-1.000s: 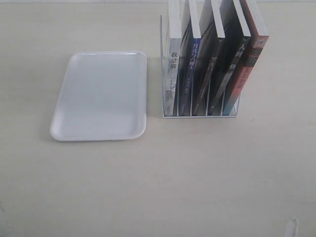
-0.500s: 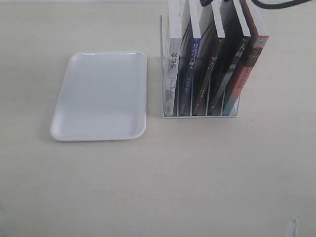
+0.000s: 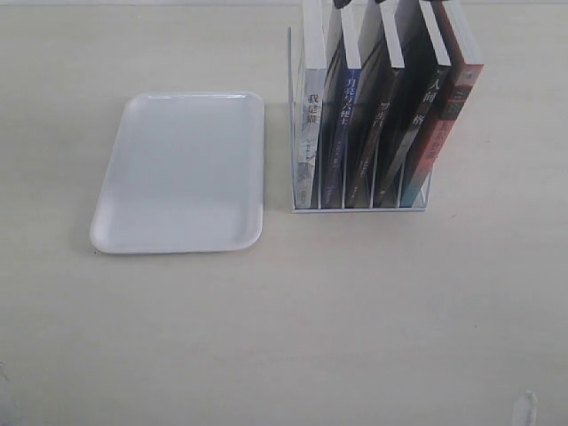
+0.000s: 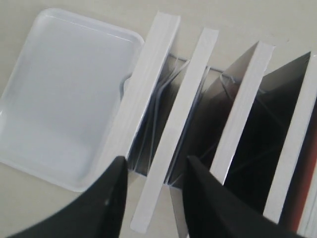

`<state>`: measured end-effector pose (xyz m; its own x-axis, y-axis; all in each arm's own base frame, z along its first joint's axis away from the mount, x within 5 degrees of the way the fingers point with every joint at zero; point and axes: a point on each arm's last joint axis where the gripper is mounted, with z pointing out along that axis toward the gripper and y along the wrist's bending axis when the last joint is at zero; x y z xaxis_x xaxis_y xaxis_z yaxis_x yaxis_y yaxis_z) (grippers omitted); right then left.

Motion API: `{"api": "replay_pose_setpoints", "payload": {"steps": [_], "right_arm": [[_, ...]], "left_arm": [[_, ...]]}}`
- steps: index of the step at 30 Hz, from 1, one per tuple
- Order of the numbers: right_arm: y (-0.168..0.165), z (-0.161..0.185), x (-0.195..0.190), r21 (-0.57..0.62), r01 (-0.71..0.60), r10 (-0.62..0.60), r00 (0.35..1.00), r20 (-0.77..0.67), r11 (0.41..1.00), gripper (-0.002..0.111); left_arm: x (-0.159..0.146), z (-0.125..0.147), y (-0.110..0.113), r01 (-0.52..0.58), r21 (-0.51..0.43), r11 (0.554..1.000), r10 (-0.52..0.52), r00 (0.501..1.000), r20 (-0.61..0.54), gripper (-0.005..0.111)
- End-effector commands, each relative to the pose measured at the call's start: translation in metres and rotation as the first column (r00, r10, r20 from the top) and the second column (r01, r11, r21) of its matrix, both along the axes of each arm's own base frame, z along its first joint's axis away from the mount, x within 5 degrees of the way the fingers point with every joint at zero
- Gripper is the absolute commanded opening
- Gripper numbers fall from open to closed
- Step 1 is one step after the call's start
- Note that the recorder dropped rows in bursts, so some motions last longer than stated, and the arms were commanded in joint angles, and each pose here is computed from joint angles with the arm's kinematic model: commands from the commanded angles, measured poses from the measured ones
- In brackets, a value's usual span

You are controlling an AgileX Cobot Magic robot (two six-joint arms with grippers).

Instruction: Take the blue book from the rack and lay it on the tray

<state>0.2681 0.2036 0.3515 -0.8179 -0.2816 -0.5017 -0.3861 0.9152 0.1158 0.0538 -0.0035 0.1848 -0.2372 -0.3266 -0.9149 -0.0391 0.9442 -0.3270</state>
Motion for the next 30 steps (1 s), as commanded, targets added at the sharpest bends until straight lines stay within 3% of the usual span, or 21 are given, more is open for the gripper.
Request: {"api": "replay_pose_setpoints", "payload": {"steps": [1,30], "right_arm": [[0.0029,-0.0027,0.0021,-0.014,0.002,-0.002,1.000,-0.025,1.000,0.036],[0.0056,-0.0125,0.0053,-0.028,0.035,-0.037,0.997,-0.073,0.999,0.036]], "left_arm": [[0.0003,0.0002,-0.0002,0.003,-0.005,1.000,-0.002,1.000,0.013,0.006],[0.0003,0.0002,-0.0002,0.003,-0.005,1.000,-0.002,1.000,0.013,0.006]]}}
